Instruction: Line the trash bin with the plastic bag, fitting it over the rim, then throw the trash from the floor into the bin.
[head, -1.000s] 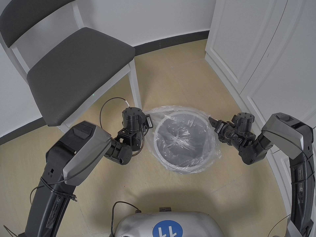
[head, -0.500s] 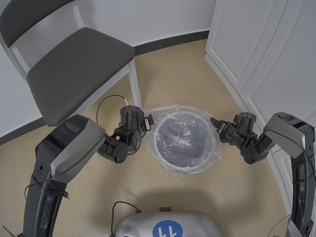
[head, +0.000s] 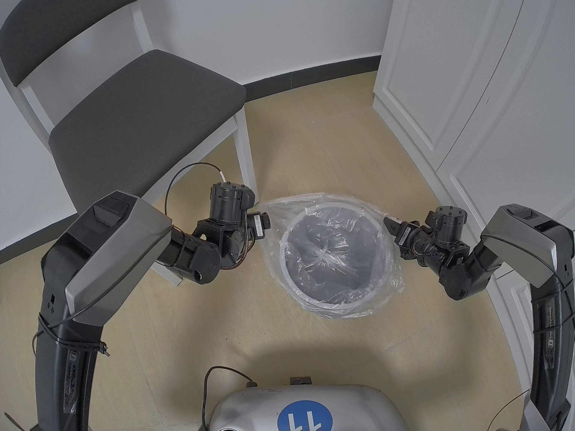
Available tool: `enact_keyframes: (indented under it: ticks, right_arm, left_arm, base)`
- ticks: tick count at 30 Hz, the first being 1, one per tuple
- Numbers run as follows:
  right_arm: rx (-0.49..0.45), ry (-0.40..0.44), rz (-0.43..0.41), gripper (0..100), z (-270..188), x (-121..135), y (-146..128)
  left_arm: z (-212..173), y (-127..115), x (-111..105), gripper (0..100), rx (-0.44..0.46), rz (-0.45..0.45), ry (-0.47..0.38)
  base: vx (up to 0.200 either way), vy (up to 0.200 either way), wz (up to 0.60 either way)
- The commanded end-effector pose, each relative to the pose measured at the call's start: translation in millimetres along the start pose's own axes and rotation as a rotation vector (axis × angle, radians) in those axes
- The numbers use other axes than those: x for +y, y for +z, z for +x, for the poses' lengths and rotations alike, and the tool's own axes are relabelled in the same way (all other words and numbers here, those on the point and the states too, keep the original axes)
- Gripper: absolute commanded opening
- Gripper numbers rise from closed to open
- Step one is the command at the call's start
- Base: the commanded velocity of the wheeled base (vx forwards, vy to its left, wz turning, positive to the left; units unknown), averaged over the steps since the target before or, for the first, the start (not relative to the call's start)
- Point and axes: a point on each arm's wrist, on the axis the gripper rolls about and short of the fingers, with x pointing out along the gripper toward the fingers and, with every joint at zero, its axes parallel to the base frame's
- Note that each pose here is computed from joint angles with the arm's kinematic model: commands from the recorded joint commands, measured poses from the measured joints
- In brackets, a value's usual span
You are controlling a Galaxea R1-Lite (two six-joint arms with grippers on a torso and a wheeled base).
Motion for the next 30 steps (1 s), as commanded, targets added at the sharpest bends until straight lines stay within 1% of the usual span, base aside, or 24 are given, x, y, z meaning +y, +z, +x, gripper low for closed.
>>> enact_keyframes:
  ticks: [1, 2, 4, 5, 10, 13, 15, 17, 21, 25, 27, 30]
  right_arm:
    - [0.015, -0.012, -0.001, 100, 2.5, -6.4, -6.8]
    - [0.021, -0.01, -0.001, 100, 3.0, -7.2, -8.7]
    - [0.021, -0.01, -0.001, 100, 3.0, -7.2, -8.7]
    - [0.035, -0.005, 0.0, 100, 4.1, -10.6, -12.4]
    - [0.054, -0.015, 0.001, 100, 7.8, -18.7, -21.0]
    - [0.066, -0.019, 0.001, 100, 9.4, -21.2, -26.6]
    - [0.086, -0.023, 0.001, 100, 12.2, -25.8, -35.8]
    - [0.098, -0.03, 0.002, 100, 14.4, -30.9, -42.5]
    - [0.106, -0.031, 0.004, 100, 18.2, -34.2, -50.4]
    - [0.099, -0.028, 0.004, 100, 17.8, -34.4, -49.2]
    - [0.088, -0.026, 0.001, 100, 14.9, -32.2, -43.9]
    - [0.054, -0.008, -0.023, 100, 2.1, -21.7, -19.4]
  left_arm:
    - [14.2, -18.2, 3.0, 100, 0.029, 0.009, 0.015]
    - [18.5, -24.5, 3.4, 100, 0.039, 0.012, 0.018]
    - [18.5, -24.5, 3.4, 100, 0.039, 0.012, 0.018]
    - [22.5, -32.4, 3.6, 100, 0.063, 0.023, 0.025]
    - [26.4, -43.8, 4.1, 100, 0.101, 0.037, 0.034]
    - [29.9, -48.7, 4.3, 100, 0.106, 0.039, 0.036]
    - [33.7, -58.3, 4.3, 100, 0.121, 0.047, 0.038]
    - [35.5, -62.9, 5.1, 100, 0.13, 0.05, 0.041]
    - [37.1, -67.3, 3.3, 100, 0.134, 0.054, 0.038]
    - [37.1, -67.3, 3.3, 100, 0.134, 0.054, 0.038]
    - [36.1, -62.9, 4.0, 100, 0.126, 0.05, 0.04]
    - [28.8, -47.2, 3.5, 100, 0.103, 0.039, 0.035]
  base:
    - [0.0, 0.0, 0.0]
    - [0.0, 0.0, 0.0]
    - [0.0, 0.0, 0.0]
    - [0.0, 0.0, 0.0]
    - [0.0, 0.0, 0.0]
    - [0.0, 0.0, 0.0]
    - [0.0, 0.0, 0.0]
    - [0.0, 0.0, 0.0]
    - [0.0, 0.0, 0.0]
    - [0.0, 0.0, 0.0]
    - [0.0, 0.0, 0.0]
    - [0.0, 0.0, 0.0]
